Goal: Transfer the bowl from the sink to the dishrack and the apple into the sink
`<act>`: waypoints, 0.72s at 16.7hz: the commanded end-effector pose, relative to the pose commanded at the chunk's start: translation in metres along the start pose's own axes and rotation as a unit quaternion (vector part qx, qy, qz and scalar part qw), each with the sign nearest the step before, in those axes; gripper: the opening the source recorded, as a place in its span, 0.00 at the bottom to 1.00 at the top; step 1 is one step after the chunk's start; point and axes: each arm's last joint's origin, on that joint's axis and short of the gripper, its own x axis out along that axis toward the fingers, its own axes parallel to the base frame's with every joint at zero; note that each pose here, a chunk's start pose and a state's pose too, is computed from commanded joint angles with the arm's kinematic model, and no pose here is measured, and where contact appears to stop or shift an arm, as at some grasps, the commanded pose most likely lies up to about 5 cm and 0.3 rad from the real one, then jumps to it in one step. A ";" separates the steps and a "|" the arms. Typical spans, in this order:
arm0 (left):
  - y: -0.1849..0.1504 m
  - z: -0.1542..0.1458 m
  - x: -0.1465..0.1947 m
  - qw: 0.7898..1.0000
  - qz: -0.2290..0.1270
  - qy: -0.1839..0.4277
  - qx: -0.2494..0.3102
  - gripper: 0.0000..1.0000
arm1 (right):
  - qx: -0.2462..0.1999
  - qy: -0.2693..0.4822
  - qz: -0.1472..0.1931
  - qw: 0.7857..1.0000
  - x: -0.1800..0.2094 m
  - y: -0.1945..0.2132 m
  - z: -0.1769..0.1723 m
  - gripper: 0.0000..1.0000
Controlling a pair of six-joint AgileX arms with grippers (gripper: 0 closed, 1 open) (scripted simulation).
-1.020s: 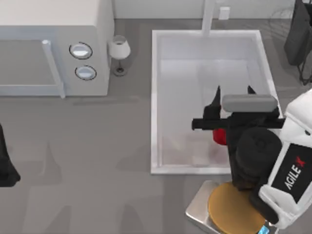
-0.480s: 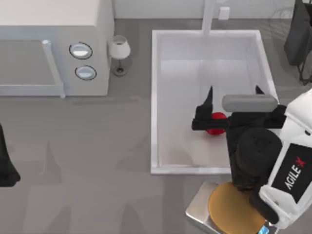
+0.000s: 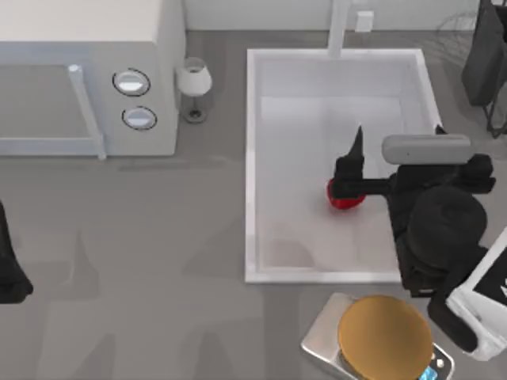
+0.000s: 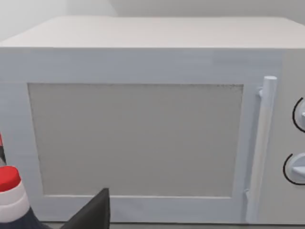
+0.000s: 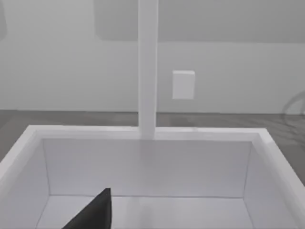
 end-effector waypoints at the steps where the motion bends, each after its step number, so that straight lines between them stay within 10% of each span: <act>1: 0.000 0.000 0.000 1.000 0.000 0.000 0.000 1.00 | -0.002 0.004 0.000 1.000 0.000 -0.007 0.009 1.00; 12: 0.000 0.000 0.000 1.000 0.000 0.000 0.000 1.00 | 0.008 -0.028 -0.002 1.000 -0.069 -0.108 0.119 1.00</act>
